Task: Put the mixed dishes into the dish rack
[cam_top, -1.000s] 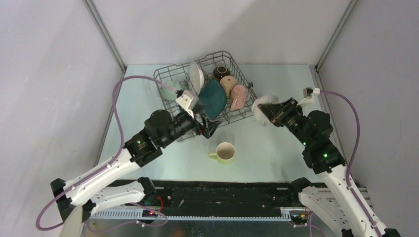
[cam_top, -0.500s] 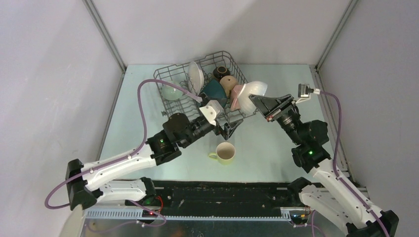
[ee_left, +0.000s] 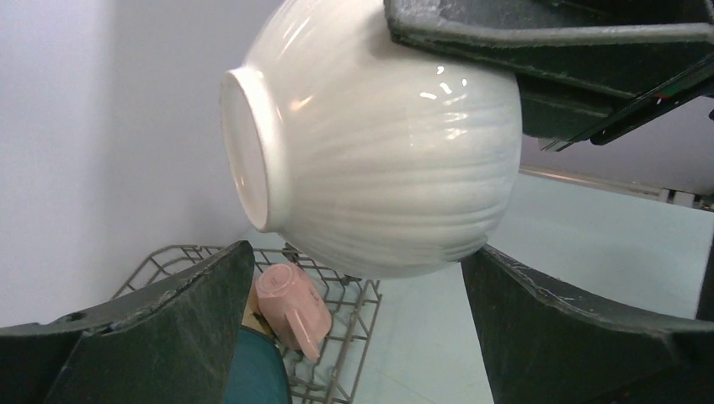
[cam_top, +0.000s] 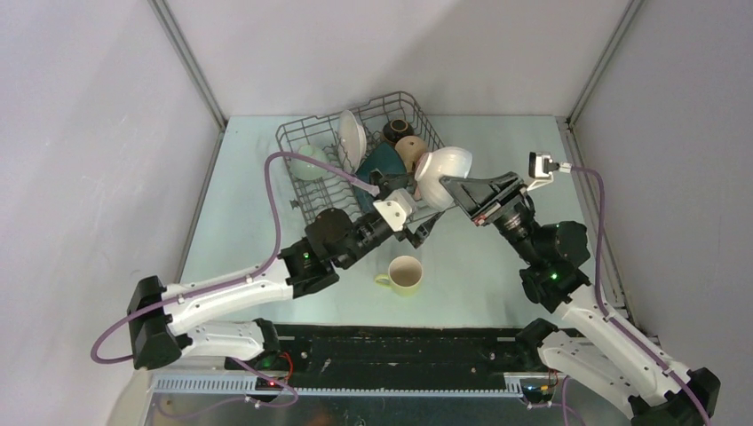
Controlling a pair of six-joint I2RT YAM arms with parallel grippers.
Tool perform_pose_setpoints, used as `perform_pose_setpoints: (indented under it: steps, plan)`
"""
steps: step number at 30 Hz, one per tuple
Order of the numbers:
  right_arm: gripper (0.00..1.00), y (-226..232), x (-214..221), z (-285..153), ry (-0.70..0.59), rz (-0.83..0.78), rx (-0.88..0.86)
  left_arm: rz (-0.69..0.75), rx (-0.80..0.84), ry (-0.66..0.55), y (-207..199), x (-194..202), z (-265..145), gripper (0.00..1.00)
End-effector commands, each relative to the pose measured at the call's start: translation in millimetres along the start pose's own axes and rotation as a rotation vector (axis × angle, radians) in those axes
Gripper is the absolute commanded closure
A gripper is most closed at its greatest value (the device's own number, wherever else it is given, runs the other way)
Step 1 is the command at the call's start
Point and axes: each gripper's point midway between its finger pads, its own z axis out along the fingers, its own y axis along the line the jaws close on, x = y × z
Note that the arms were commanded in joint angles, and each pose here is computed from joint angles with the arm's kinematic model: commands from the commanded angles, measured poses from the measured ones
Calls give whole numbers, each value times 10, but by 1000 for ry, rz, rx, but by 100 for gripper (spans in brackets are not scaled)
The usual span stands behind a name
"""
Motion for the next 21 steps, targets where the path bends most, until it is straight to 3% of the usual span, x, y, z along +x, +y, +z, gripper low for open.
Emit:
perform_pose_setpoints:
  steps: [1,21]
  plan:
    - [100,321,-171,29,-70,-46,-109,57,-108,-75,176,-231,-40,0]
    - [100,185,-99,37,-45,-60,-57,177,-48,-119,23,-319,-103,3]
